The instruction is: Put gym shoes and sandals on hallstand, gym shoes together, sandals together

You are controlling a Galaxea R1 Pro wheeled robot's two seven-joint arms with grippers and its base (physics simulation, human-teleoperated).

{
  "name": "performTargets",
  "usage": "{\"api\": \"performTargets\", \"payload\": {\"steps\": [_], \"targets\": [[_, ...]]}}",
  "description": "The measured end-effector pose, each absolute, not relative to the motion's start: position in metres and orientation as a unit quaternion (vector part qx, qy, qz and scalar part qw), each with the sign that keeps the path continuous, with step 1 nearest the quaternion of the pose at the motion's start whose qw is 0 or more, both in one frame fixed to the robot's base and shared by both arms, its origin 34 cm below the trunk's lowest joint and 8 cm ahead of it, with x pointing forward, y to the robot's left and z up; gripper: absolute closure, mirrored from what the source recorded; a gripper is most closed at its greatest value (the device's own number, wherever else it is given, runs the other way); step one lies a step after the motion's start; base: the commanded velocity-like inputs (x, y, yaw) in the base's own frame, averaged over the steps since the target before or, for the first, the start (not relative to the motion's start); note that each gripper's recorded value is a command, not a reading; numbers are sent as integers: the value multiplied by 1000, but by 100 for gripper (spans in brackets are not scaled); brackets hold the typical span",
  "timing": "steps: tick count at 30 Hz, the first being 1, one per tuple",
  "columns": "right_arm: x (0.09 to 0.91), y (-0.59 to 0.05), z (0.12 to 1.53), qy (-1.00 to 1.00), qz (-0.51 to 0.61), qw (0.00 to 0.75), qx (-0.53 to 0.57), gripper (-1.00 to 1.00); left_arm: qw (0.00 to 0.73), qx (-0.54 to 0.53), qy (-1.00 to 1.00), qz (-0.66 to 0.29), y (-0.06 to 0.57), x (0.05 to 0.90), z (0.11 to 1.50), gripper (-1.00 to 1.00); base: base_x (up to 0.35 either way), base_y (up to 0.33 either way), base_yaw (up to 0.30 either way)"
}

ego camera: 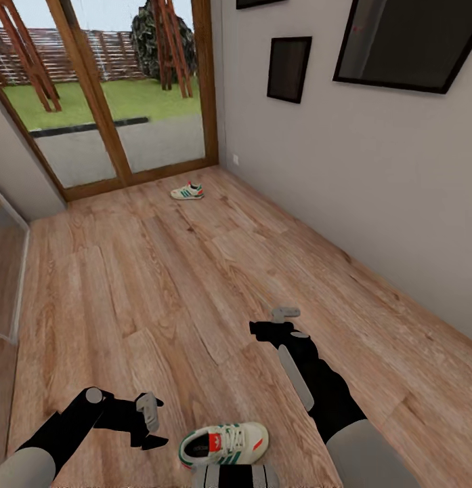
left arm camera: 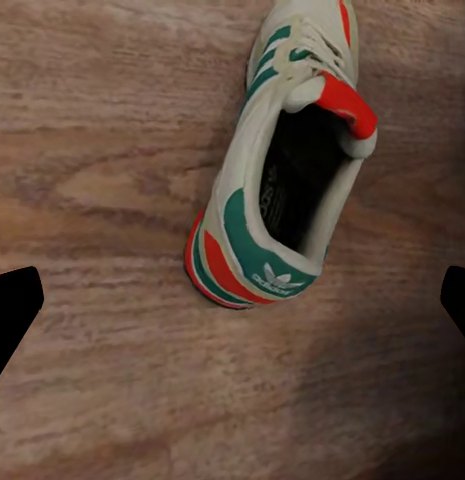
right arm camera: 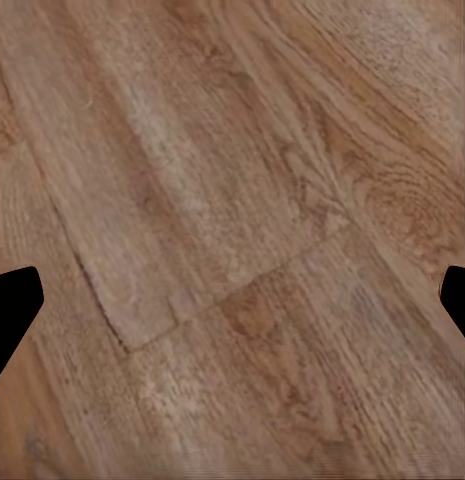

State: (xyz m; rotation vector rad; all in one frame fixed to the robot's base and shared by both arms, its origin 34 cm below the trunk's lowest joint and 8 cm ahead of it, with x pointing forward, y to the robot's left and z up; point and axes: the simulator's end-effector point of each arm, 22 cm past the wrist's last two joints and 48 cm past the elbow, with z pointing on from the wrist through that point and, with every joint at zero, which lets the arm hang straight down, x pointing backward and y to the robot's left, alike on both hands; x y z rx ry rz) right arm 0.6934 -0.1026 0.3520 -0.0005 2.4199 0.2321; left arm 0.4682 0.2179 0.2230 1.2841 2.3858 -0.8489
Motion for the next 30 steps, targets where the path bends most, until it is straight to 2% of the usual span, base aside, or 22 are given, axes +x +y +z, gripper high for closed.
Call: {"api": "performTargets", "payload": {"steps": [15, 30], "targets": [[679, -103, 301, 947, 89, 309, 4, -100, 143, 438, 835, -300, 210, 478, 197, -100, 0, 0, -117], [669, -103, 270, 954, 89, 285, 6, -100, 121, 430, 839, -311, 211, 462, 176, -100, 0, 0, -11]]}}
